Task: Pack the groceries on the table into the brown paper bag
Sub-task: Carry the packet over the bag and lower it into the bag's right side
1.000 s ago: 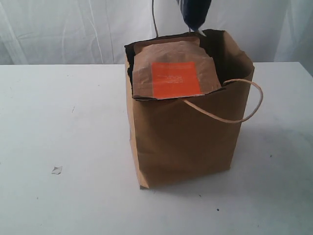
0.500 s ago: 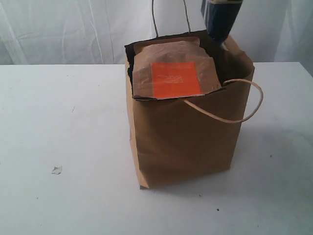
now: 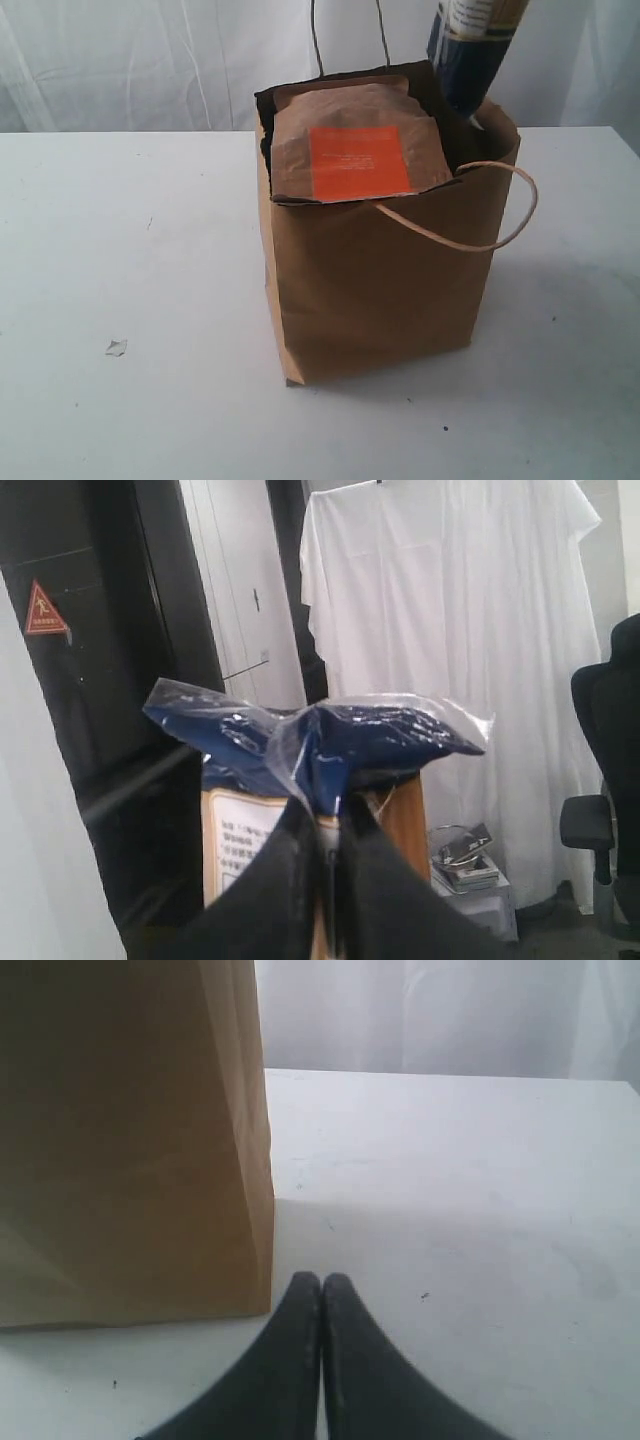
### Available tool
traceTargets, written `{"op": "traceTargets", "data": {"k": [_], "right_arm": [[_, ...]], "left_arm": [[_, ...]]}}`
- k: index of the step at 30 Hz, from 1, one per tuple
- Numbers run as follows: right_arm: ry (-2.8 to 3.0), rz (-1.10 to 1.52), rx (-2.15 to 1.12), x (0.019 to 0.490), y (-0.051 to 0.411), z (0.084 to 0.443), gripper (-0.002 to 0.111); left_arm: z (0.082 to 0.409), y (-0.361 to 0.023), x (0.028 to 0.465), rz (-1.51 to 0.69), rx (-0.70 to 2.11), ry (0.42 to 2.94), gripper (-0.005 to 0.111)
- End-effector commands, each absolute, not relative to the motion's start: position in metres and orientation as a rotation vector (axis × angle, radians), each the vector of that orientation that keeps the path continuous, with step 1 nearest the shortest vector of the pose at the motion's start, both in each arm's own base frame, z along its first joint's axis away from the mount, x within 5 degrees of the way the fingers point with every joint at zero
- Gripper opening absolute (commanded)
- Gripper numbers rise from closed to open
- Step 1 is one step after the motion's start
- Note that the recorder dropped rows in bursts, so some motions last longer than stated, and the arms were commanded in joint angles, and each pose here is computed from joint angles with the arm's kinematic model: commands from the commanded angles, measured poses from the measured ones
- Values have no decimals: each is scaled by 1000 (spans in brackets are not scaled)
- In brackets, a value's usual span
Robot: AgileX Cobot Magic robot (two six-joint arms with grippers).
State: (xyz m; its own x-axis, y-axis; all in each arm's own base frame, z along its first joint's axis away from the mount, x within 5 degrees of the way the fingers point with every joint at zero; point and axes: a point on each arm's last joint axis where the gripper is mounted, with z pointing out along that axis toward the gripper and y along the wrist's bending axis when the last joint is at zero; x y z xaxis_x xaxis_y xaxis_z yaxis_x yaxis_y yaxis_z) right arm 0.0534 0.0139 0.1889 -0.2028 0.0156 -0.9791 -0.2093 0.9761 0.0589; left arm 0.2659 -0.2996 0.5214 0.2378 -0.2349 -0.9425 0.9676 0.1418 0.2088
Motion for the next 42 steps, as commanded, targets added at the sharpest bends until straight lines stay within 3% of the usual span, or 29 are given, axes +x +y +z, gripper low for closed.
{"op": "traceTargets", "data": {"k": [1,42], "right_arm": [[1754,196,-142,53,13,189,0],[1754,196,-142,53,13,189,0]], "left_arm": [[539,-298,250,-1131,994,853,1],[508,-308,255,-994,1212,1013,1]]}}
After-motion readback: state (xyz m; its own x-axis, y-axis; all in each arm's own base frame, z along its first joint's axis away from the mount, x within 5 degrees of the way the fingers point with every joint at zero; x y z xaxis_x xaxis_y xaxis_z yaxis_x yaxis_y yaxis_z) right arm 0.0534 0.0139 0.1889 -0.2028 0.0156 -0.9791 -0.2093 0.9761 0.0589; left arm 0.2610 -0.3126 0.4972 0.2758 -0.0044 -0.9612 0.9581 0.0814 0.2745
